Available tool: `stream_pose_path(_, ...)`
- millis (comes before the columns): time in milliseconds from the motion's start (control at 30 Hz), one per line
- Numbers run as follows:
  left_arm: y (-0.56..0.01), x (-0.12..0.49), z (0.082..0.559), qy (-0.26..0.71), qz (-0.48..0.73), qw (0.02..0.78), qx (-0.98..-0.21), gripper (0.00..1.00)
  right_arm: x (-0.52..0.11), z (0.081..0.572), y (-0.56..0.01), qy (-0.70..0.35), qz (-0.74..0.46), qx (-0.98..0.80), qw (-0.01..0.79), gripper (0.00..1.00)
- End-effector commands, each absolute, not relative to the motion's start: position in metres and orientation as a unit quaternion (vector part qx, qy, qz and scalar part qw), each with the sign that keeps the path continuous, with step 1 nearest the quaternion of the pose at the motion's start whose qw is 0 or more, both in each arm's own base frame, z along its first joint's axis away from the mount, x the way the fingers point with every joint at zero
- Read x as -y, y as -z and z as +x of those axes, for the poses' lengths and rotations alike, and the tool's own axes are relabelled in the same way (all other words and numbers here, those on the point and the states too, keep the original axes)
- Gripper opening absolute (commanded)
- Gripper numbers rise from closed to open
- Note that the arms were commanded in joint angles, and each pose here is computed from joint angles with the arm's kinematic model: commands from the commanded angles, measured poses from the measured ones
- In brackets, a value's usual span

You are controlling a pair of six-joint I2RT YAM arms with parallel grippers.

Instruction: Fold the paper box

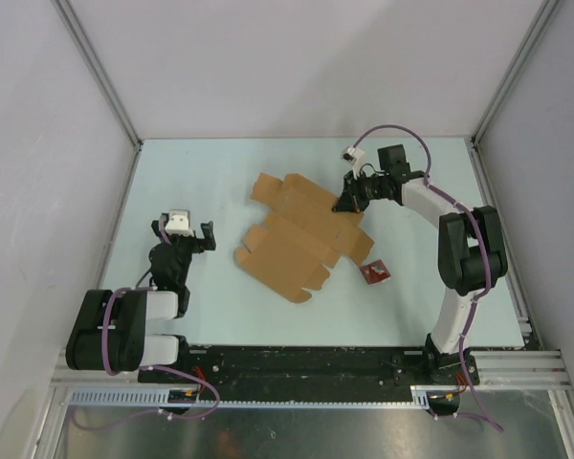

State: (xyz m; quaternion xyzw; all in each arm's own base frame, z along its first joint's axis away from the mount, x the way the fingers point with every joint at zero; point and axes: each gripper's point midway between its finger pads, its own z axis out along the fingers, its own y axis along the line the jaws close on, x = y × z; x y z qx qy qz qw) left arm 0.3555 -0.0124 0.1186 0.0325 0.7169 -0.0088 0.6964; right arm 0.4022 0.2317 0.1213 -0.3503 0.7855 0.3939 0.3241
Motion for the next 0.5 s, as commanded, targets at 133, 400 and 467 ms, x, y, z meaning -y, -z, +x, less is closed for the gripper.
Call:
stream_pose_path(133,-0.130,0.012,0.358,0.007,0.032,0.713,-0.700,1.00,-0.231,0.401,-0.128,-0.370,-0.368,-0.775,0.356,0.02)
stream_pose_path(400,-0.147,0.014,0.359,-0.035,0.022,0.708,-0.705,1.00,-0.229,0.400,-0.128,-0.364,-0.370,-0.776,0.360,0.02)
stream_pose_path(467,-0.174,0.014,0.358,-0.032,0.015,0.724,-0.689,1.00,-0.229,0.400,-0.127,-0.362,-0.371,-0.775,0.362,0.02)
